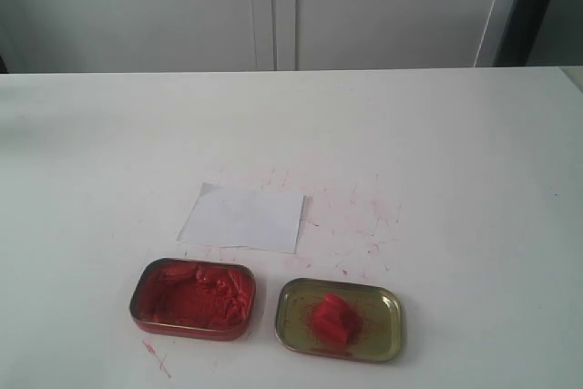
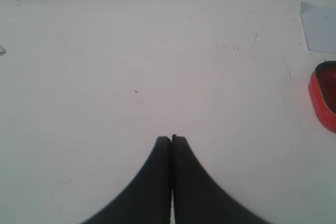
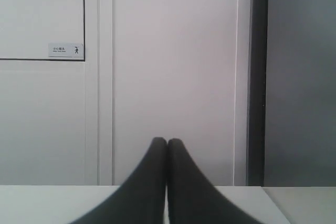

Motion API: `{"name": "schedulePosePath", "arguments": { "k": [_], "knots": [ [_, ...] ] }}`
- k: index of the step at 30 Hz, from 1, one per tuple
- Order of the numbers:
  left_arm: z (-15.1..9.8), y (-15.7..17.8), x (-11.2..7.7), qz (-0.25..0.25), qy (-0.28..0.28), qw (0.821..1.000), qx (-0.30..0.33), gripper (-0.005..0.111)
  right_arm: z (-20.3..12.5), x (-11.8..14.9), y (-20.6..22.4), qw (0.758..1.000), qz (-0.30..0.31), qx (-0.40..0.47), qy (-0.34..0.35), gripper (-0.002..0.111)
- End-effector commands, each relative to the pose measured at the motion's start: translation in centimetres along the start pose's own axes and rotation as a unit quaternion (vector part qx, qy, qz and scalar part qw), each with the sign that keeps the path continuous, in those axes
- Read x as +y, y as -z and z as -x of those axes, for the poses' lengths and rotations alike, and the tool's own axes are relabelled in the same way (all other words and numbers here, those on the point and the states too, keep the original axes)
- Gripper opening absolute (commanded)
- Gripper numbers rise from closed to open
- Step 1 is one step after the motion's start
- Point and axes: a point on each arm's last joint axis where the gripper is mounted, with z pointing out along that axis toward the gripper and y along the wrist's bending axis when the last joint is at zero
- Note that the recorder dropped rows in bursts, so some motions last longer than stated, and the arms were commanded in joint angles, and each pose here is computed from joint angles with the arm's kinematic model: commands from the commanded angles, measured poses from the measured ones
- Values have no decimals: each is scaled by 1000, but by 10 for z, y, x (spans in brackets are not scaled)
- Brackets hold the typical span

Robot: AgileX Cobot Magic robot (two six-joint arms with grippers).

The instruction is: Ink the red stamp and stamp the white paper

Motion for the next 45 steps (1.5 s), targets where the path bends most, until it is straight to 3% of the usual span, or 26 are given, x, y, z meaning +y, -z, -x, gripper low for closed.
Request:
{"name": "schedulePosePath", "arguments": {
  "k": [1, 16, 27, 39, 45],
  "knots": [
    [-2, -1, 0, -1, 6, 1000, 2, 0, 7, 0, 0, 1000, 1, -14, 2, 0],
    [-2, -1, 0, -1, 6, 1000, 2, 0, 68, 5, 1, 1000, 14, 1, 5, 0],
    [-2, -1, 0, -1, 6, 1000, 2, 0, 86, 8, -34, 990, 21, 137, 6, 0],
    [-2, -1, 0, -1, 6, 1000, 2, 0, 64, 10, -62, 943, 29, 331, 2, 0],
    [-2, -1, 0, -1, 6, 1000, 2, 0, 54, 12, -76, 907, 33, 419, -4, 0]
  ]
}}
